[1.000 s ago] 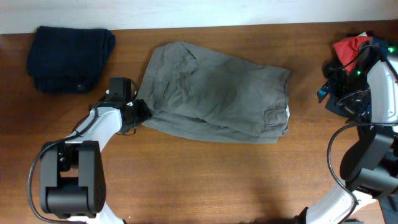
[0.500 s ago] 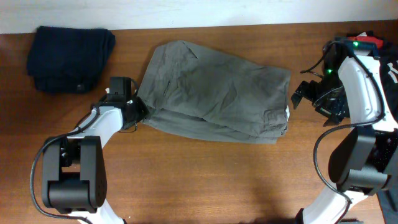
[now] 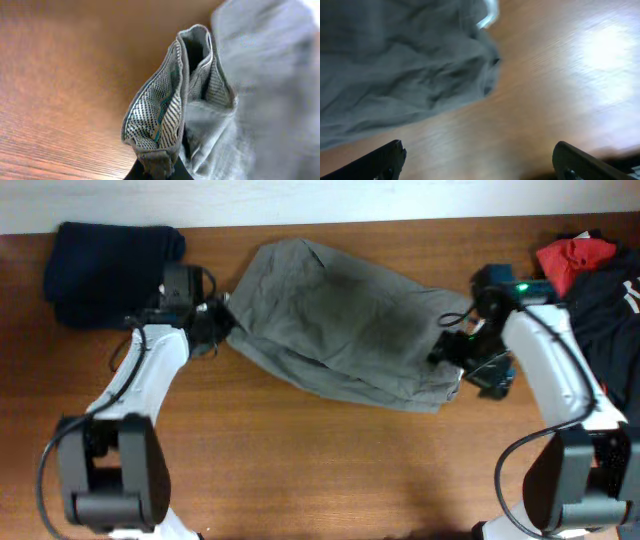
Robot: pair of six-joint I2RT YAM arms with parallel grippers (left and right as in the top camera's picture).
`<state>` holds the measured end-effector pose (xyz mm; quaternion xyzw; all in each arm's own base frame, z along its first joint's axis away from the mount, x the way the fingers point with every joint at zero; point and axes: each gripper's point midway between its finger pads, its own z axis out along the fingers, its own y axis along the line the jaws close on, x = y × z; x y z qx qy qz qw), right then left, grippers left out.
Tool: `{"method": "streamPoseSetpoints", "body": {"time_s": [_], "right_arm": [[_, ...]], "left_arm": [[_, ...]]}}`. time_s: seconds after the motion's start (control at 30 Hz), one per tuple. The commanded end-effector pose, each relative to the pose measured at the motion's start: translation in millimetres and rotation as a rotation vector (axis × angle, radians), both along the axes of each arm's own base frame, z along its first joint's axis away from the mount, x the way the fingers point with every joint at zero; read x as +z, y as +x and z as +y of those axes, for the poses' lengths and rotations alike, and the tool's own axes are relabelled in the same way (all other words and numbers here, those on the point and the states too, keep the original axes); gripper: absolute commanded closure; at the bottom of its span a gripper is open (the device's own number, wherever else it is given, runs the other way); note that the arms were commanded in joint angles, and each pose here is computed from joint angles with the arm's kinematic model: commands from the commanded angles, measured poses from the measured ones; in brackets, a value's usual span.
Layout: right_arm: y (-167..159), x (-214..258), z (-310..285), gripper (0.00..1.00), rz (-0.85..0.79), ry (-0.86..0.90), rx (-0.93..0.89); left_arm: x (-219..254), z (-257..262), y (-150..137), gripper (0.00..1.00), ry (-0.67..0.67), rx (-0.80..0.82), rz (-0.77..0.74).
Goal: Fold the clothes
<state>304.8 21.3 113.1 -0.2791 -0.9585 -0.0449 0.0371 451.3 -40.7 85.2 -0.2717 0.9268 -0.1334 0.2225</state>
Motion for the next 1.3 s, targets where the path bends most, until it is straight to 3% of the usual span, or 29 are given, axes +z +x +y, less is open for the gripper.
{"method": "streamPoseSetpoints", "body": {"time_s": [0.0, 0.13, 0.27, 0.47, 0.7, 0.77, 0.83, 0.9, 0.93, 1.07, 1.1, 1.27], "right_arm": [[-9, -18, 73, 0.01, -0.014, 0.165, 0.134], [-18, -32, 121, 0.01, -0.020, 0.227, 0.169], [-27, -47, 158, 0.02, -0.041, 0.238, 0.248], [-24, -56, 170, 0.02, -0.055, 0.235, 0.285], [-12, -58, 159, 0.01, -0.094, 0.195, 0.275], [-9, -58, 155, 0.01, -0.098, 0.194, 0.263], [-6, -58, 149, 0.02, -0.101, 0.194, 0.250], [-1, -58, 140, 0.02, -0.108, 0.192, 0.239], [1, -58, 136, 0.01, -0.108, 0.191, 0.226], [9, -57, 125, 0.02, -0.124, 0.197, 0.220], [10, -57, 121, 0.02, -0.126, 0.197, 0.213], [12, -57, 117, 0.02, -0.128, 0.198, 0.209]], "left_arm": [[113, -11, 20, 0.99, -0.011, -0.032, -0.251], [150, -12, 19, 0.99, 0.004, -0.026, -0.337], [152, -9, 14, 0.99, 0.021, -0.015, -0.327], [150, -8, 12, 0.99, 0.028, -0.016, -0.316], [135, 16, -1, 0.99, 0.143, 0.061, -0.234], [131, 20, -6, 0.87, 0.163, 0.071, -0.210], [127, 26, -10, 0.46, 0.189, 0.085, -0.187], [125, 31, -14, 0.20, 0.216, 0.100, -0.168], [124, 33, -15, 0.15, 0.225, 0.105, -0.162], [126, 33, -13, 0.13, 0.222, 0.111, -0.175], [130, 32, -8, 0.08, 0.216, 0.111, -0.197], [130, 28, -1, 0.07, 0.197, 0.103, -0.218]]}}
